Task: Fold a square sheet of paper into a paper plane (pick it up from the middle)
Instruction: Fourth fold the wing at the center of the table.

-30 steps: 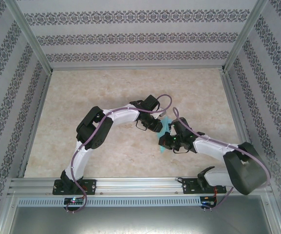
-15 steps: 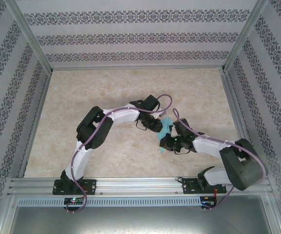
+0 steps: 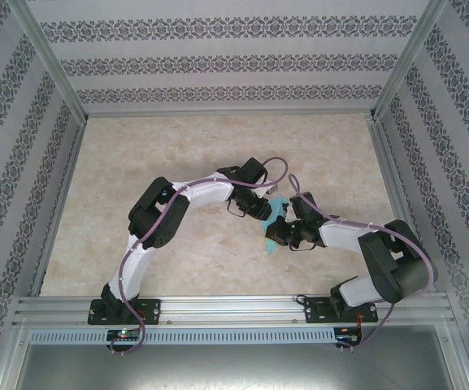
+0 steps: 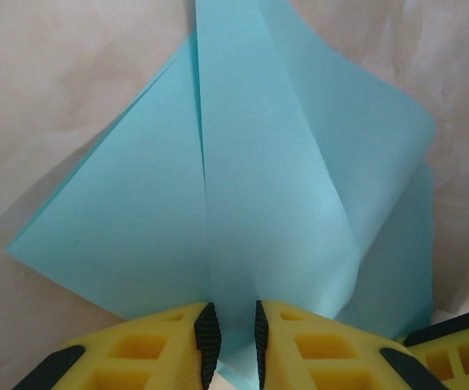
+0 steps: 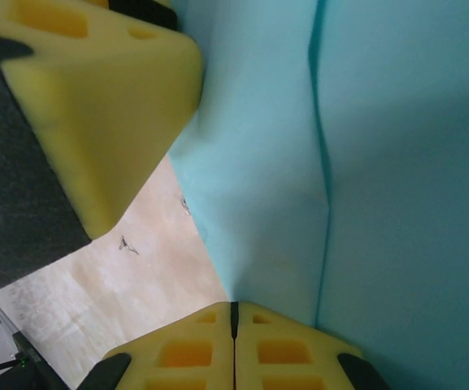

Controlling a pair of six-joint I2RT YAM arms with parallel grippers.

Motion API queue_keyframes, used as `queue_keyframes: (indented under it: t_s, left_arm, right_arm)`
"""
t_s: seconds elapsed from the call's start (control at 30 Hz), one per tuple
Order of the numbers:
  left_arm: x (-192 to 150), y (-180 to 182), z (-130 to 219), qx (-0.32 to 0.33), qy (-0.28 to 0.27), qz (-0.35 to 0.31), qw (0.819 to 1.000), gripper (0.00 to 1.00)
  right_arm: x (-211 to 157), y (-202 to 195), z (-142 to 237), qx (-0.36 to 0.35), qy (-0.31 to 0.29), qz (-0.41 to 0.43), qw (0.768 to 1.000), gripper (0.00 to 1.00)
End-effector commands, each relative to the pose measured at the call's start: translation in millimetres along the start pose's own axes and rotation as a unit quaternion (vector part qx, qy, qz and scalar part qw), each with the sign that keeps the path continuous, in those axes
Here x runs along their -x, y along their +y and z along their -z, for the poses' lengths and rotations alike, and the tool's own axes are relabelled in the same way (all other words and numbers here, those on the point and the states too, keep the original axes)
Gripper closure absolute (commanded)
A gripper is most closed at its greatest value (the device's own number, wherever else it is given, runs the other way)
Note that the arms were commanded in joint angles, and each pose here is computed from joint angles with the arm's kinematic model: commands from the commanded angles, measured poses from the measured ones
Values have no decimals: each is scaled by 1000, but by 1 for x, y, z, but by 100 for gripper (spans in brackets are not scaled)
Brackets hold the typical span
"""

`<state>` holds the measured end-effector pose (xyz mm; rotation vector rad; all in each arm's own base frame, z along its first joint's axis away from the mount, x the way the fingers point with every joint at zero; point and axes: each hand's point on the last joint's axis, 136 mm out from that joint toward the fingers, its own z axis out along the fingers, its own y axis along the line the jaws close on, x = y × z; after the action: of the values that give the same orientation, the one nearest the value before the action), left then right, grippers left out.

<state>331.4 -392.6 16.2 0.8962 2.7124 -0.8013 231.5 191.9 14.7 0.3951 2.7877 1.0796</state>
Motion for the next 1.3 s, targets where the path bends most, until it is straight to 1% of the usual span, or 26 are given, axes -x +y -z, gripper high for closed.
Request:
queue_keyframes:
  t_s: [0.0, 0.13, 0.3, 0.47, 0.53, 0.73, 0.9, 1.03, 1.17, 1.27]
  left_arm:
    - [-82, 58, -55, 96, 118, 17, 988, 73]
    - [-81, 59, -55, 99, 117, 17, 988, 73]
    - [-80, 60, -55, 99, 118, 17, 988, 72]
    - [-80, 60, -54, 100, 118, 17, 988, 72]
    - [-80, 59, -55, 99, 118, 15, 988, 73]
    - [-80, 59, -54, 99, 119, 14, 988, 73]
    - [-79, 58, -54, 97, 118, 14, 988, 73]
    - [-81, 58, -55, 96, 120, 16, 988, 73]
    - [-82, 59, -55, 97, 122, 16, 988, 73]
    - [-83, 59, -55, 98, 123, 15, 987, 73]
  right_arm:
    - [-6, -22, -2, -46, 10, -1, 999, 93]
    - [-17, -36, 4, -71, 17, -10, 997, 94]
    - [-21, -27, 9, -55, 20, -10, 998, 94]
    - [-37, -42, 7, -71, 43, -22, 996, 94]
    - [-40, -42, 8, -71, 43, -23, 996, 94]
    - [-40, -18, 17, -47, 39, -9, 998, 94]
    - [-25, 20, 26, 12, 15, 9, 1000, 94]
    - [-23, 27, 16, 22, 25, 14, 999, 94]
    - [-30, 18, 0, 12, 48, 10, 999, 94]
    - [-35, 2, -4, -16, 57, 6, 998, 94]
